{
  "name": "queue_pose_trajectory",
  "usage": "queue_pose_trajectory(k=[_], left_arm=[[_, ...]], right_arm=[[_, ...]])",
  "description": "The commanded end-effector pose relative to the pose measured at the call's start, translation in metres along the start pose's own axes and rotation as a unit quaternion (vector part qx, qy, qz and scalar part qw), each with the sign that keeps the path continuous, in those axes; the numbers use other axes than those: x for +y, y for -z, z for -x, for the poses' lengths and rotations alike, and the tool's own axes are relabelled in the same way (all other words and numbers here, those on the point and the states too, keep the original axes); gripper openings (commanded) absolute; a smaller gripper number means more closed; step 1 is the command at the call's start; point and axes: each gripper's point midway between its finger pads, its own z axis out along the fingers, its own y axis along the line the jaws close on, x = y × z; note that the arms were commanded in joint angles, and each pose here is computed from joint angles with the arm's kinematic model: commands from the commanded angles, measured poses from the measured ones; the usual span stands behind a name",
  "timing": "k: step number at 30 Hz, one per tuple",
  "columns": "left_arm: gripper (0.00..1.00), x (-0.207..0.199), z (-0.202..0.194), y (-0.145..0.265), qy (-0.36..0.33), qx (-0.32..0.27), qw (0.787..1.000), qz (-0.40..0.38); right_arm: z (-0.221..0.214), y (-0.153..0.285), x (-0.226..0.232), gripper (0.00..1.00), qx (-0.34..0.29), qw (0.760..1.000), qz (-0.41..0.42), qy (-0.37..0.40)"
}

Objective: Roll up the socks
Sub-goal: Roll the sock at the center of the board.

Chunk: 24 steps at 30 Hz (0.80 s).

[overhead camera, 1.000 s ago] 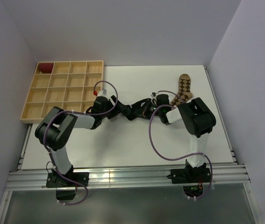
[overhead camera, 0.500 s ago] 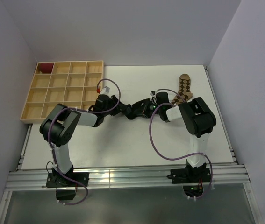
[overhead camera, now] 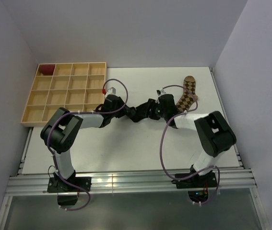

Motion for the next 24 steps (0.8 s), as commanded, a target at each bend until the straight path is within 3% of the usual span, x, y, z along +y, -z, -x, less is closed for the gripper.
queue_pose_trajectory(k=[1, 6, 10, 24], left_arm=[[0.32, 0.053, -0.038, 0.012, -0.049, 0.06, 0.99, 0.117], [0.32, 0.049, -0.039, 0.012, -0.059, 0.061, 0.988, 0.126], [0.32, 0.047, -0.04, 0.013, -0.06, 0.065, 0.988, 0.13], [0.32, 0.046, -0.045, 0.015, -0.054, 0.072, 0.987, 0.133]], right_arm=[[0.029, 0.022, 0.005, 0.59, -0.095, 0.986, -0.055, 0.129], [0.023, 0.026, 0.035, 0.63, -0.128, 0.951, -0.065, 0.272], [0.016, 0.014, 0.046, 0.64, -0.117, 0.94, -0.058, 0.315], [-0.006, -0.024, 0.057, 0.64, -0.081, 0.934, -0.048, 0.343]])
